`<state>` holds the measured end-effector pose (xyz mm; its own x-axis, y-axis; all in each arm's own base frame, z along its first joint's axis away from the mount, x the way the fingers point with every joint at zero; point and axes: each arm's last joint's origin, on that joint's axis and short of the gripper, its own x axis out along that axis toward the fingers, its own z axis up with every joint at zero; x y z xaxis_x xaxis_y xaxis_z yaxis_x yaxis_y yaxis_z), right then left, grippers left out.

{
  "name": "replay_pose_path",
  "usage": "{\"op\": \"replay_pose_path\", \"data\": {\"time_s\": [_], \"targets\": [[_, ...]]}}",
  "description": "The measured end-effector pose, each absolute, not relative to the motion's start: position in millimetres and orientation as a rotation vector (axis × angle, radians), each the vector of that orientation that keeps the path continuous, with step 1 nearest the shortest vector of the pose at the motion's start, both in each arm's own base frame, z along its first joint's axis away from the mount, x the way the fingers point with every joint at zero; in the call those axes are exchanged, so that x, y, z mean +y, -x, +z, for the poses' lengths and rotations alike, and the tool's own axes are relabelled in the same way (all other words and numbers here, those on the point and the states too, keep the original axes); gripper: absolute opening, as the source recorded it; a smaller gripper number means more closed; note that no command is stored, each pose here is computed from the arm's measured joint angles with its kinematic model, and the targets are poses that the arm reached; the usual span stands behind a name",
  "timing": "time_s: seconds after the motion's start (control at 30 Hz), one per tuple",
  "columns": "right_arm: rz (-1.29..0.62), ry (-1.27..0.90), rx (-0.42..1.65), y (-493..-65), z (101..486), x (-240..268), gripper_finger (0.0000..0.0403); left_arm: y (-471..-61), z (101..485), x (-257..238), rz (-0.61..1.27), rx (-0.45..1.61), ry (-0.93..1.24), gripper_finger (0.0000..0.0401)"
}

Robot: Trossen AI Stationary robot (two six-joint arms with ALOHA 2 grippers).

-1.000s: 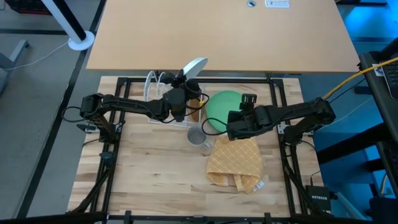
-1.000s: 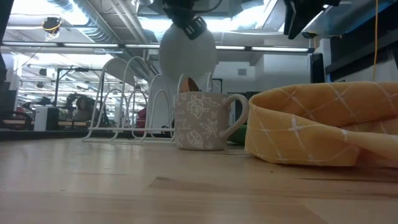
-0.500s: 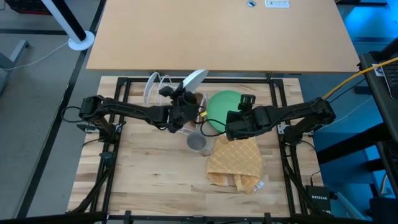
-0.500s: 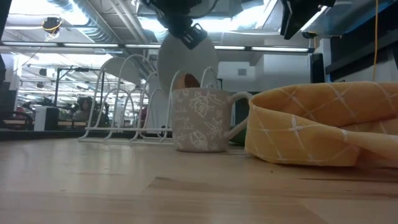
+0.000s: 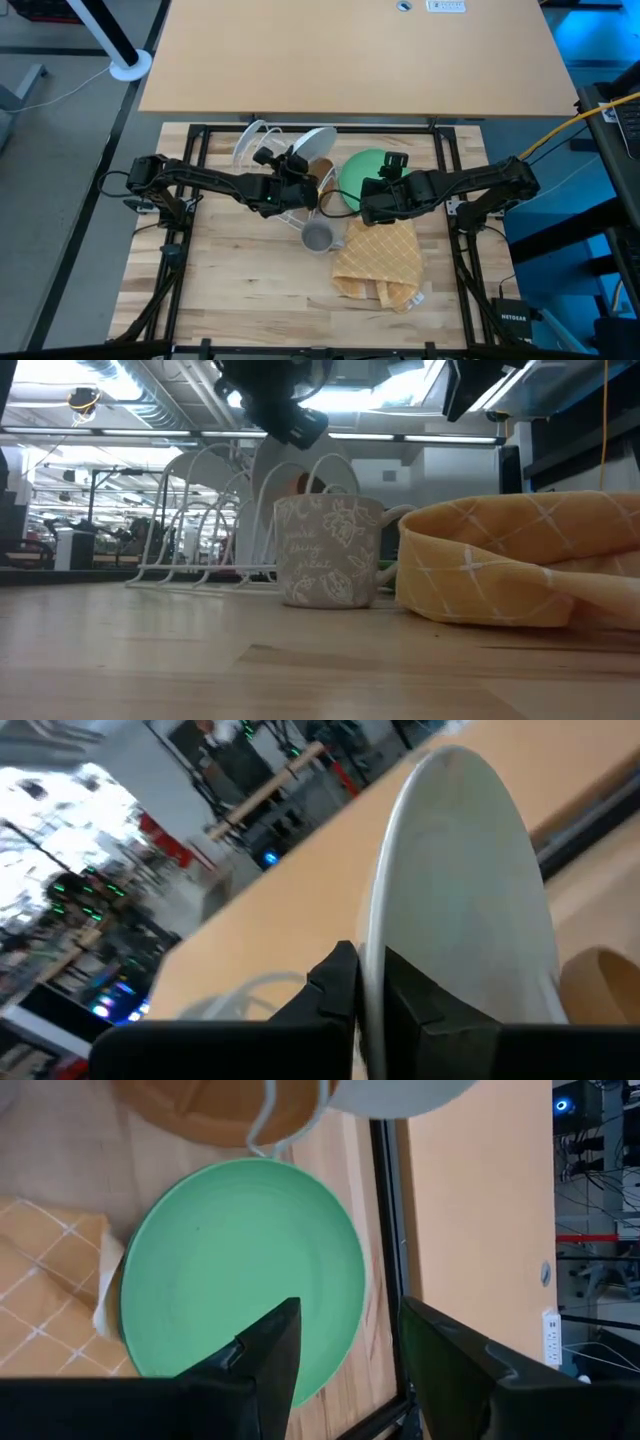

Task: Sort dishes
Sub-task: Put the white plate in the dish rack

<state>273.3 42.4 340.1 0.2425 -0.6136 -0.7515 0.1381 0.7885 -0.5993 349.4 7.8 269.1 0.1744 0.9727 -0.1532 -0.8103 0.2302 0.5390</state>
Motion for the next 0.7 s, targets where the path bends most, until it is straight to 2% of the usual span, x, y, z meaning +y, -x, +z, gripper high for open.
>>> {"op": "replay_pose_path", "data": {"time_s": [0.37, 0.57, 0.7], "targets": [[-0.539, 0.456, 1.221, -273.8, 340.3, 42.5, 0.0172, -340.3, 258.8, 6.6, 1.224, 0.615, -0.284, 0.0016], [-0.54, 0.438, 1.191, -276.8, 340.8, 43.2, 0.0172, -335.1, 248.6, 0.8, 1.211, 0.636, -0.294, 0.0008], [-0.54, 0.433, 1.181, -277.9, 340.8, 43.4, 0.0172, -332.0, 240.3, -5.7, 1.191, 0.642, -0.292, 0.0017]]}}
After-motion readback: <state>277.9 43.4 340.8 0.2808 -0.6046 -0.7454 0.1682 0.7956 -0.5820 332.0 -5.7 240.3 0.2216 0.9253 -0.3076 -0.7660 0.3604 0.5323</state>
